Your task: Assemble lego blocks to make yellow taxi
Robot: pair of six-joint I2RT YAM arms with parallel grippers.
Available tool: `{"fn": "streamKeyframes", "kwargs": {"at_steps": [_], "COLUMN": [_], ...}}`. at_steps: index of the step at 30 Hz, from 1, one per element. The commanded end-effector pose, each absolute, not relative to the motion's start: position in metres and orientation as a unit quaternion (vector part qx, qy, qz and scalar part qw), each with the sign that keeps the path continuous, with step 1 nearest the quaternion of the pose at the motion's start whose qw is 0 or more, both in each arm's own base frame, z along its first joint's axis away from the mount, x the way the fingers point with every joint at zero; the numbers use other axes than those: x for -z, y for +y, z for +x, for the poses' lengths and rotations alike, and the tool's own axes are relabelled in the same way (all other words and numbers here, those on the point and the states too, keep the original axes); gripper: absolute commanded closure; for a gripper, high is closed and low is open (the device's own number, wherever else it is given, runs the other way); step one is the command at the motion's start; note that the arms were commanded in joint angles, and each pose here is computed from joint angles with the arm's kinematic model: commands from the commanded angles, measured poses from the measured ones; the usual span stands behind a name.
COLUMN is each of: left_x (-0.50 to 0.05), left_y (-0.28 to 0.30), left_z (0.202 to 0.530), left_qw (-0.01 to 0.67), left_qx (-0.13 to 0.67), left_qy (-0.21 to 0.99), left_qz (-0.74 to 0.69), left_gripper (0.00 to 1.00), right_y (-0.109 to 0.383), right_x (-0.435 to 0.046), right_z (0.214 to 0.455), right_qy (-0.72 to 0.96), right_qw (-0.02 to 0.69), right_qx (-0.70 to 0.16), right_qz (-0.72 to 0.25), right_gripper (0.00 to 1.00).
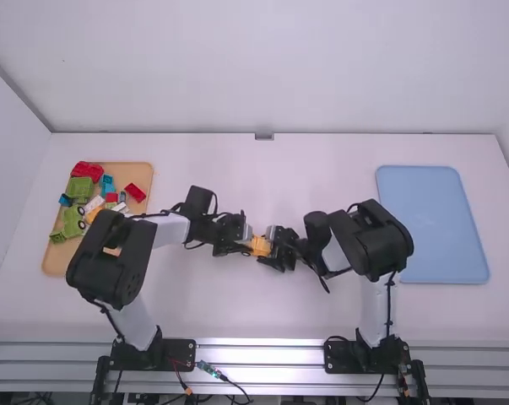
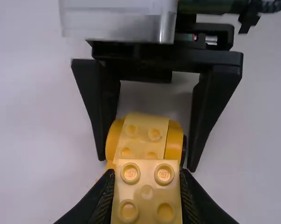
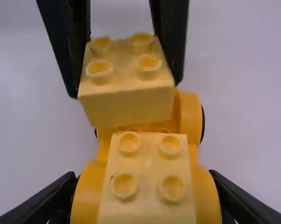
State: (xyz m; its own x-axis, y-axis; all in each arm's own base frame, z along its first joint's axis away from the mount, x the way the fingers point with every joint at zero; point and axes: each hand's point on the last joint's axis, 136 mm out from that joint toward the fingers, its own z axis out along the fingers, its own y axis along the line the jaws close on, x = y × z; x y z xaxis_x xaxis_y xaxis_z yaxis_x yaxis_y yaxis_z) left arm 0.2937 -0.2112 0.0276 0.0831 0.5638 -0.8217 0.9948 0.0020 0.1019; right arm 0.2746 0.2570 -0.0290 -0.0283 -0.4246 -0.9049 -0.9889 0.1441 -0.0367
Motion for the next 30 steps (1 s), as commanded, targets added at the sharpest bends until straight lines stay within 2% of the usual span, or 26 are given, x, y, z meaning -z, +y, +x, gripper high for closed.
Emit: {"fn": "streamKeyframes", "kwargs": {"at_steps": [1, 13, 30], "left_x": [-0.027, -0.026, -0.023], "left_y": [-0.213, -0.211, -0.21], "left_z": [0.293, 0.295, 0.288], "left_qw": [0.358, 0.361, 0.348], "left_qx": [0.309, 0.302, 0.314], "left_qy": [0.611, 0.609, 0.613], "left_qz": [0.634, 0.638, 0.636], "left_gripper": [0.98, 0.98, 0.98], "right_y": [0.258, 0.252, 0.265], "right_x": [0.031, 0.024, 0.027], "right_z": [0.274, 0.26, 0.267], "right_qy": [0.625, 0.583, 0.574], "right_qw": [0.415, 0.459, 0.411], "right_qx": [-0.341, -0.313, -0.361], "right_qz": [-0.567, -0.593, -0.61], "right_gripper": [0.3, 0.58, 0.62]}}
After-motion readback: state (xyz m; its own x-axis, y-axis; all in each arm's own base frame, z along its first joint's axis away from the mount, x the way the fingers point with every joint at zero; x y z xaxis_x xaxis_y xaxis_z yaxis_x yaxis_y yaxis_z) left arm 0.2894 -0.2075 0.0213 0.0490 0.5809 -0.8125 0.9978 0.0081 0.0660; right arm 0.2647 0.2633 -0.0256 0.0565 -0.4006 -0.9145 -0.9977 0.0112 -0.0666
